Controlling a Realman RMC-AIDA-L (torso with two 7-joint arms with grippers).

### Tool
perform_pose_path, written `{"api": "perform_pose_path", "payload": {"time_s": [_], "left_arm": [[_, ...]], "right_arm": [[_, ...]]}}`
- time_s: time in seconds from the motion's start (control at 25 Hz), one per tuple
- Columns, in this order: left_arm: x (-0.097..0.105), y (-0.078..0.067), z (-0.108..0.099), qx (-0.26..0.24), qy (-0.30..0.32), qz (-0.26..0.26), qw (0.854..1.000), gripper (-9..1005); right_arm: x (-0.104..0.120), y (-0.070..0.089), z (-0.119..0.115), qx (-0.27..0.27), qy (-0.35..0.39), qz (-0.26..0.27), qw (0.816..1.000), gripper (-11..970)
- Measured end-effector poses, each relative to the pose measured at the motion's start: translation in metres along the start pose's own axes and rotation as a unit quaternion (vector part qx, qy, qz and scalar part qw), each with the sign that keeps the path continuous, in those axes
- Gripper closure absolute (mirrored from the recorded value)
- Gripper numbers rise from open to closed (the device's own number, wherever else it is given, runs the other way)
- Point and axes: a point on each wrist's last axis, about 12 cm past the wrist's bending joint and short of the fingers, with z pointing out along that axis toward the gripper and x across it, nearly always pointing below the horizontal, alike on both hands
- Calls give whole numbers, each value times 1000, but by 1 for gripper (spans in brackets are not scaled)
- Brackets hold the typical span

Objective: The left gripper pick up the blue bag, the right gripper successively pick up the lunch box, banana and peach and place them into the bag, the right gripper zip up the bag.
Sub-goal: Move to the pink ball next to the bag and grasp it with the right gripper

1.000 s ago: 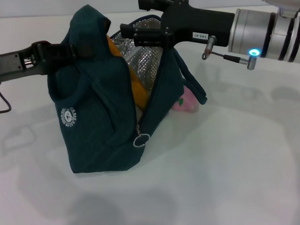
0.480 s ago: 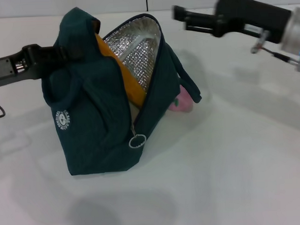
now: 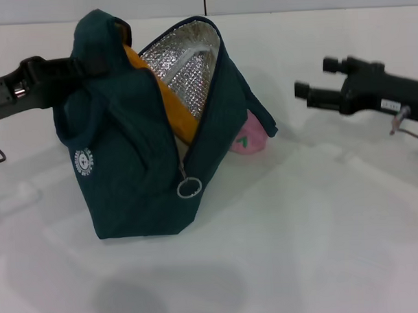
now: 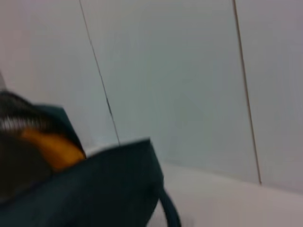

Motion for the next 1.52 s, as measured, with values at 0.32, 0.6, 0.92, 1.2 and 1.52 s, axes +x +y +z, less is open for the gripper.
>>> {"api": "perform_pose_path", "payload": {"time_s": [0.32,0.6,0.92,1.2,1.52], "left_arm": [[2,1,-11,6,-38,-5,999,954],[5,5,-14,4,-57,-10,998,954],[3,5,-13,2,-61,-5,998,954],[-1,3,-11,10,-75,1,997,954],[-1,7,-10,-1,-84,-4,996,954]], "right_arm": [[20,9,5,-19,52,-23,998,105],[28,15,15,-38,74,-32,996,113],[22,15,31,-35,75,-33,996,123],[14,20,58,-54,95,-32,994,132],[13,22,64,-57,103,-27,993,141]]}}
